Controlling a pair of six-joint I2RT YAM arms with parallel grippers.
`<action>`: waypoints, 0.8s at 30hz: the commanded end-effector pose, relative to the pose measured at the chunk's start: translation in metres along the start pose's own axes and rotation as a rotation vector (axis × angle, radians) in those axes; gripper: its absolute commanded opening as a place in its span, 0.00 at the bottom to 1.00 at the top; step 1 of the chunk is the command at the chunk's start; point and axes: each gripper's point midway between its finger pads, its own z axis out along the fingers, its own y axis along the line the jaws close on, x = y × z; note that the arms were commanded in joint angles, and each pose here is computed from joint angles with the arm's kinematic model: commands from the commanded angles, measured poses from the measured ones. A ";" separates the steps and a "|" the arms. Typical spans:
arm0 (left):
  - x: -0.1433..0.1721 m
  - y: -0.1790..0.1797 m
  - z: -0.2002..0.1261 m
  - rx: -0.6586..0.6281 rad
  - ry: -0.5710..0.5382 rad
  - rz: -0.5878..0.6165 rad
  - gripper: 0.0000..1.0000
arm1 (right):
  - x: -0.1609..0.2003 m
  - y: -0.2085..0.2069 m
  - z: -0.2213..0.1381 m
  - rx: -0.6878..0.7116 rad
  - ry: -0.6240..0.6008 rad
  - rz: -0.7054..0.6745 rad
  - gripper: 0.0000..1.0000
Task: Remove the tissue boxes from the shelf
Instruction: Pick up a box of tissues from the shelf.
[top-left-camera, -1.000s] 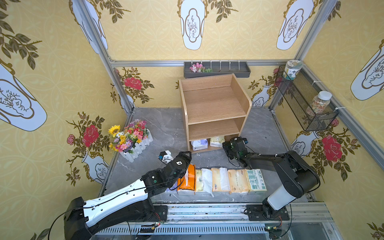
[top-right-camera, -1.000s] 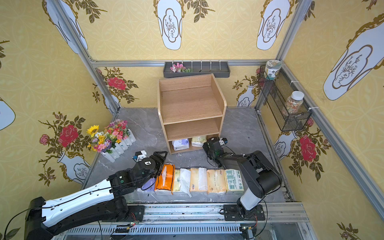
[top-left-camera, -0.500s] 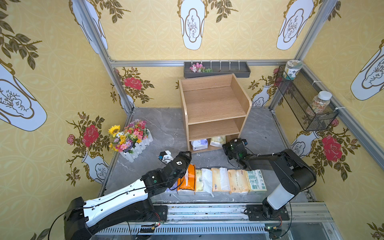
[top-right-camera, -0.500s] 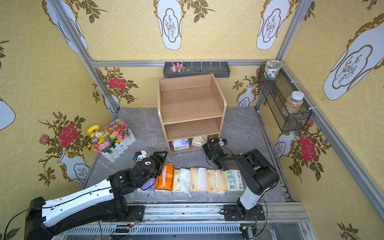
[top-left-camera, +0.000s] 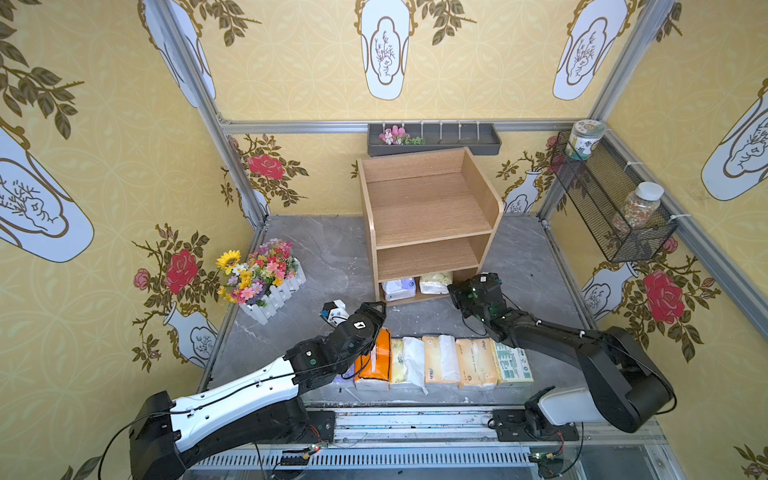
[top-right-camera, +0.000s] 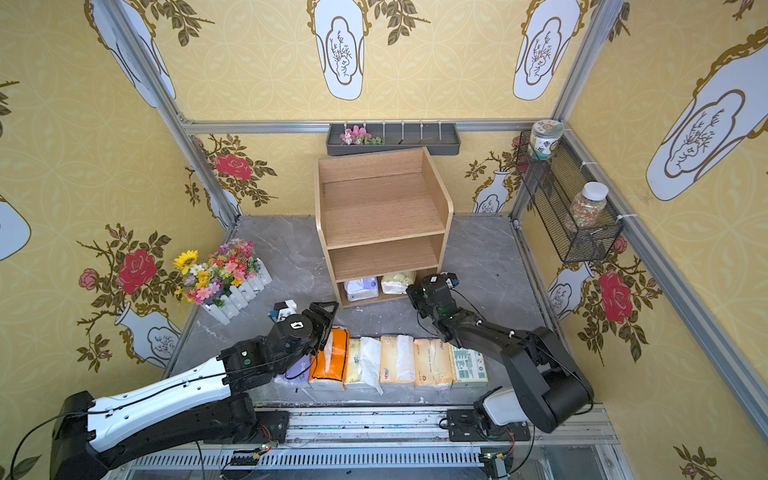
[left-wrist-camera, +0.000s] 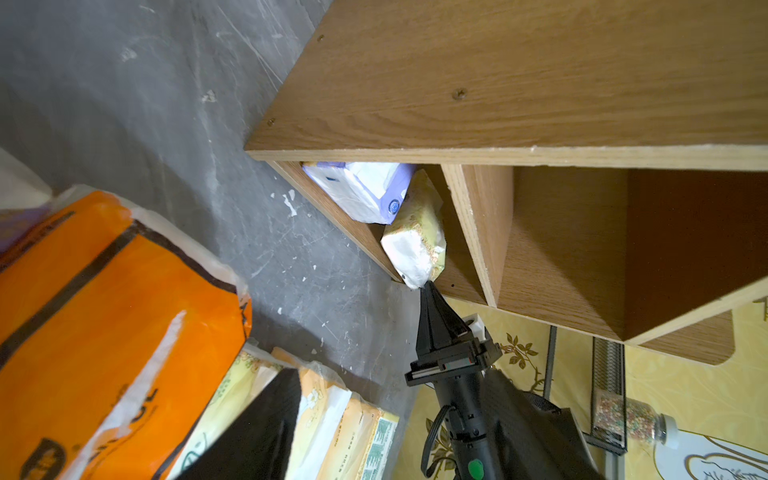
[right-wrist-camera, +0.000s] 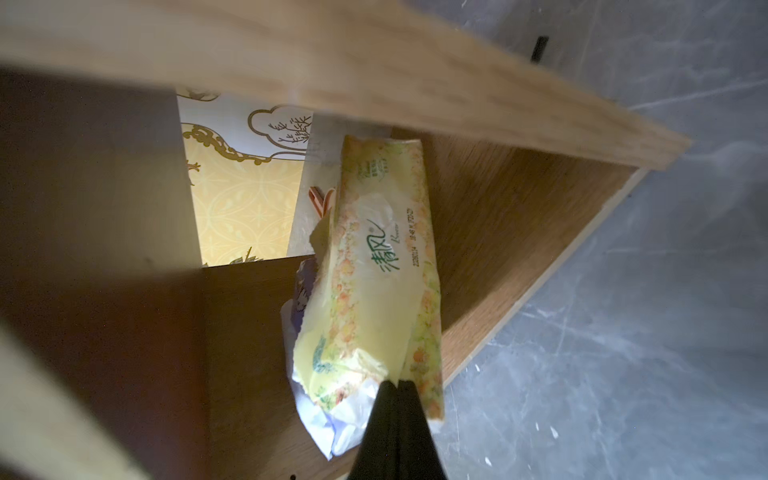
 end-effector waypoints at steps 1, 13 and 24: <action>0.013 -0.010 0.005 0.051 0.061 -0.035 0.80 | 0.006 -0.011 -0.018 0.053 0.038 -0.028 0.00; 0.079 -0.030 0.047 0.099 0.310 -0.193 0.87 | 0.013 -0.013 -0.055 0.030 0.086 0.029 0.00; 0.101 -0.034 0.081 0.095 0.353 -0.359 0.89 | 0.012 0.023 -0.082 -0.069 0.112 0.048 0.00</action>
